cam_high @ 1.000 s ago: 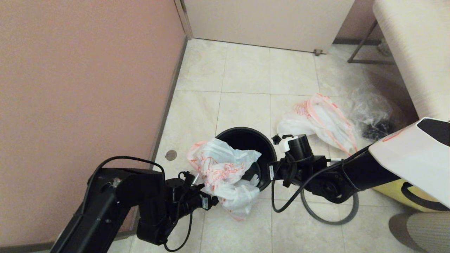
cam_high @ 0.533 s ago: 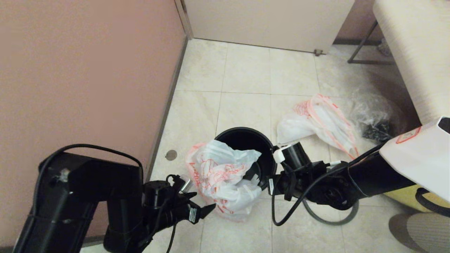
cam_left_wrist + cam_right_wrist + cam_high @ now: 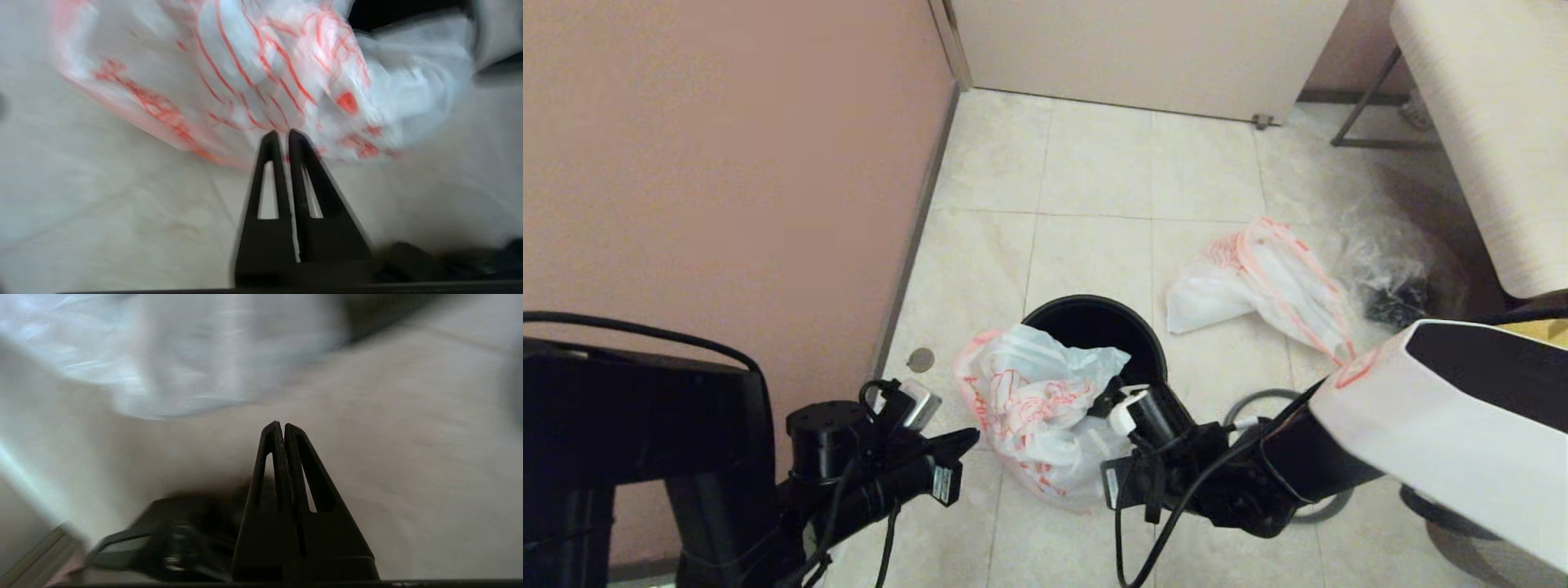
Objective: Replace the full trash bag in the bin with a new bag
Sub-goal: Put the new garbage bag on the trash can
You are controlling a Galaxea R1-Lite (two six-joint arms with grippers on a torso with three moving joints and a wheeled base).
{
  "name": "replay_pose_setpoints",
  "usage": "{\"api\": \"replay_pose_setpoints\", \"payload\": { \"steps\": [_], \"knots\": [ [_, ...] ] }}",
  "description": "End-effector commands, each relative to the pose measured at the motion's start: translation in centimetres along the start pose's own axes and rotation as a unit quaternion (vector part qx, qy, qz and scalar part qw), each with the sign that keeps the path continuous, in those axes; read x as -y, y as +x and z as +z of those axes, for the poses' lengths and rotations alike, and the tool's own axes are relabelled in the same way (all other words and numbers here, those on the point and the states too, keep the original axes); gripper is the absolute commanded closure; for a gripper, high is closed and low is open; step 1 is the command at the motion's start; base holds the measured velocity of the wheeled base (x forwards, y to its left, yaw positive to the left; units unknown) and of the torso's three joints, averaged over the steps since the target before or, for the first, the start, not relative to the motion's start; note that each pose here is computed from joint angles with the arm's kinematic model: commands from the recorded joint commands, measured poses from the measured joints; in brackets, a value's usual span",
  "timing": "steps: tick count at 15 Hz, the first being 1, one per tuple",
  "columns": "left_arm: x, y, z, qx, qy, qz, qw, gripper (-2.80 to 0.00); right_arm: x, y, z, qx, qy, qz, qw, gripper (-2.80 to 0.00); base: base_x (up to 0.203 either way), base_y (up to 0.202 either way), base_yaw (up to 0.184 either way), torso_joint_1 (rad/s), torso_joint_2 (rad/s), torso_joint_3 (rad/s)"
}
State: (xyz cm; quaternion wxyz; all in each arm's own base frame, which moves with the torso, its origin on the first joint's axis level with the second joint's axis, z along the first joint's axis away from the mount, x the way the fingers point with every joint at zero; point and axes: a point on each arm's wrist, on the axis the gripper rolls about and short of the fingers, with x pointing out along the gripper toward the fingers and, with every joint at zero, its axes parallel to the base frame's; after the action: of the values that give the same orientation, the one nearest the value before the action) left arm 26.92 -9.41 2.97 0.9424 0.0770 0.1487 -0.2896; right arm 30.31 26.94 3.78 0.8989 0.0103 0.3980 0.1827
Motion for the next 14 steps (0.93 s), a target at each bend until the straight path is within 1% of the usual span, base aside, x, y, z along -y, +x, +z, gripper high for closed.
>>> {"api": "replay_pose_setpoints", "payload": {
  "steps": [1, 3, 4, 5, 6, 7, 8, 9, 10, 12, 13, 14],
  "knots": [
    [0.2, -0.4, 1.0, 0.019, 0.006, 0.005, 0.9998, 0.00, 0.1, 2.1, -1.8, -0.016, -0.003, 0.004, 1.000, -2.80, 0.000, 0.000, 0.000, 0.000, 0.00, 0.000],
    [0.2, -0.8, 1.0, 0.016, 0.006, 0.032, 0.9994, 0.00, 0.6, 2.5, -3.1, -0.017, -0.001, 0.015, 1.000, -2.80, 0.000, 0.000, 0.000, 0.000, 0.00, 0.000],
    [0.0, -0.6, 1.3, 0.020, 0.007, 0.054, 0.9983, 0.00, 1.1, 2.4, -4.2, -0.030, -0.003, 0.017, 0.999, -2.80, 0.000, 0.000, 0.000, 0.000, 0.00, 0.000],
    [0.1, -0.4, 1.6, 0.026, 0.008, 0.060, 0.9978, 0.00, 1.7, 2.2, -5.3, -0.041, -0.002, 0.028, 0.999, -2.80, 0.000, 0.000, 0.000, 0.000, 0.00, 0.000],
    [0.2, -0.1, 1.8, 0.031, 0.008, 0.062, 0.9976, 0.00, 1.9, 2.1, -5.7, -0.028, -0.001, 0.055, 0.998, -2.80, 0.000, 0.000, 0.000, 0.000, 0.00, 0.000],
    [0.3, 0.1, 1.8, 0.033, 0.009, 0.059, 0.9977, 0.00, 2.2, 2.0, -5.4, -0.010, -0.009, 0.094, 0.995, -2.80, 0.000, 0.000, 0.000, 0.000, 0.00, 0.000],
    [0.5, 0.3, 1.7, 0.030, 0.009, 0.055, 0.9980, 0.00, 3.2, 2.5, -5.5, -0.007, -0.051, 0.127, 0.991, -2.80, 0.000, 0.000, 0.000, 0.000, 0.00, 0.000],
    [0.8, 0.5, 1.6, 0.027, 0.009, 0.051, 0.9983, 0.00, 4.3, 3.4, -5.6, -0.003, -0.095, 0.157, 0.983, -2.80, 0.000, 0.000, 0.000, 0.000, 0.00, 0.000],
    [0.9, 0.5, 1.5, 0.025, 0.009, 0.049, 0.9984, 0.00, 5.3, 4.2, -5.8, 0.001, -0.124, 0.180, 0.976, -2.80, 0.000, 0.000, 0.000, 0.000, 0.00, 0.000],
    [0.8, 1.0, 1.2, 0.022, 0.008, 0.050, 0.9985, 0.00, 5.8, 6.2, -6.5, 0.001, -0.169, 0.199, 0.965, -2.80, 0.000, 0.000, 0.000, 0.000, 0.00, 0.000],
    [0.8, 1.1, 1.2, 0.021, 0.008, 0.050, 0.9985, 0.00, 5.8, 7.0, -6.5, 0.004, -0.198, 0.204, 0.959, -2.80, 0.000, 0.000, 0.000, 0.000, 0.00, 0.000],
    [0.9, 1.1, 1.1, 0.021, 0.008, 0.049, 0.9985, 0.00, 5.8, 7.2, -6.4, -0.005, -0.213, 0.212, 0.954, -2.80, 0.000, 0.000, 0.000, 0.000, 0.00, 0.000]
  ]
}}
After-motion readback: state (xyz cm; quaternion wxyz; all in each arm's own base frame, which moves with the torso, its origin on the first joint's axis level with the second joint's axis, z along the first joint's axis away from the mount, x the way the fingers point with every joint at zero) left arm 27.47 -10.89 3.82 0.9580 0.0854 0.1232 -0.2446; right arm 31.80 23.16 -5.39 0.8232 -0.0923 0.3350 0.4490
